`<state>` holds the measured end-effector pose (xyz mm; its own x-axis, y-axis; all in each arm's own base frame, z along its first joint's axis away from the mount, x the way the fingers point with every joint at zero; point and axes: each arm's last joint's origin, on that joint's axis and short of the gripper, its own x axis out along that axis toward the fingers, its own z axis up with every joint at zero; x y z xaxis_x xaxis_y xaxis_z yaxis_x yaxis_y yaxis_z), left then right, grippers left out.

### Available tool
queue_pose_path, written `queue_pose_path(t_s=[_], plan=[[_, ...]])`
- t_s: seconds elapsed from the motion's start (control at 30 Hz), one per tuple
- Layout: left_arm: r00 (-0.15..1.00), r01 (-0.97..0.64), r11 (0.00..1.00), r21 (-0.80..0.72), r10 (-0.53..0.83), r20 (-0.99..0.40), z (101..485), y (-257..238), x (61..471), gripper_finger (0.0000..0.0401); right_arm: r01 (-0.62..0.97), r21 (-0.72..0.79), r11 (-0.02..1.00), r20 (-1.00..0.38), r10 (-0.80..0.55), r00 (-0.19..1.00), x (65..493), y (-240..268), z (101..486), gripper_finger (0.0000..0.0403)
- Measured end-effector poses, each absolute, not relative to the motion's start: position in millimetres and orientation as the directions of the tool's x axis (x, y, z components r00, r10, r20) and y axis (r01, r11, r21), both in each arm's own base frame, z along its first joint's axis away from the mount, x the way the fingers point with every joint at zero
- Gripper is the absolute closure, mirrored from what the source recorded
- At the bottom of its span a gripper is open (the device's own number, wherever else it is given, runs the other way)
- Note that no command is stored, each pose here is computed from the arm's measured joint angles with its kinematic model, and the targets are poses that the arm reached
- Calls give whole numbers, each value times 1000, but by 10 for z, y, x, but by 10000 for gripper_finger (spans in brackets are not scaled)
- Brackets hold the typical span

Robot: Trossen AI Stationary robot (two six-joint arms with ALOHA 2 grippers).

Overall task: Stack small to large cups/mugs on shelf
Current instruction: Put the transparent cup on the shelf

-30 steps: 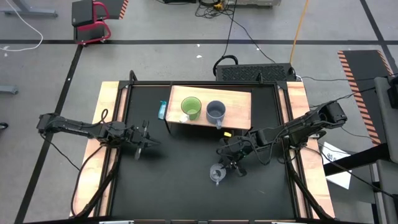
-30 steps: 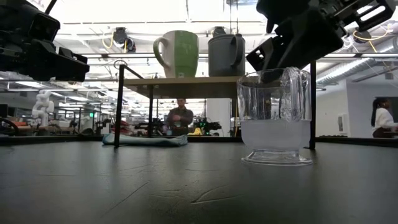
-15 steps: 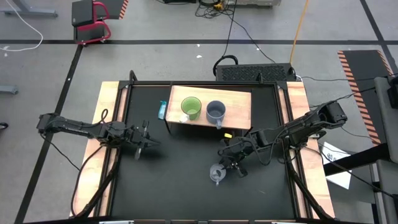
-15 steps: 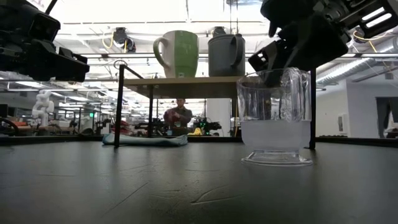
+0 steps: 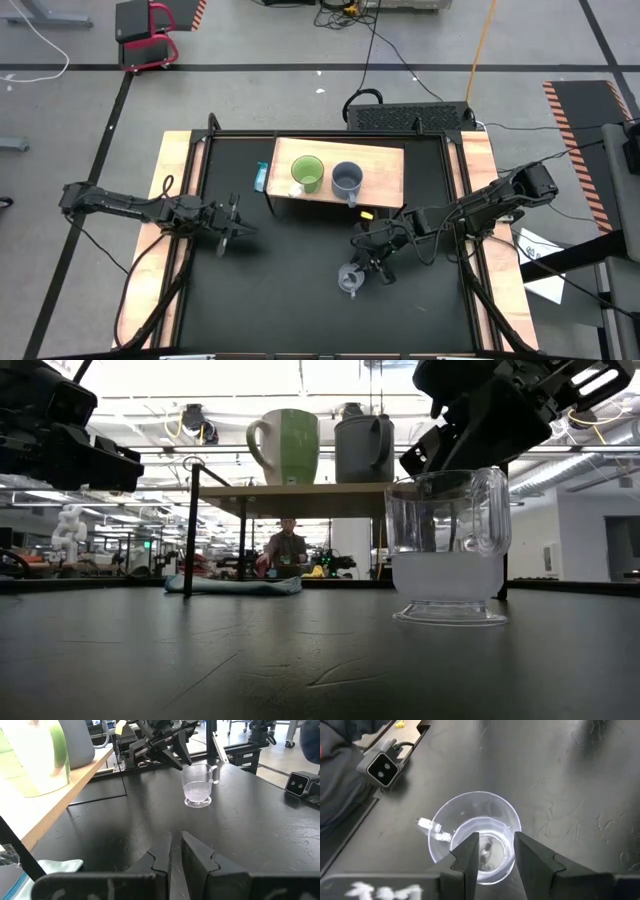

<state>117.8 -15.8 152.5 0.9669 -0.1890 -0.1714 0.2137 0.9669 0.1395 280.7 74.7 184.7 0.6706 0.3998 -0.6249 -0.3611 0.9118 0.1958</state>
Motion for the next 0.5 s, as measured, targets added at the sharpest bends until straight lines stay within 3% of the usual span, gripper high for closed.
queue_pose_path(t_s=[0.5], plan=[[966, 215, 966, 141, -189, -175, 1521, -158, 1177, 359, -327, 231, 916, -645, 396, 654, 2846, 759, 1753, 287]])
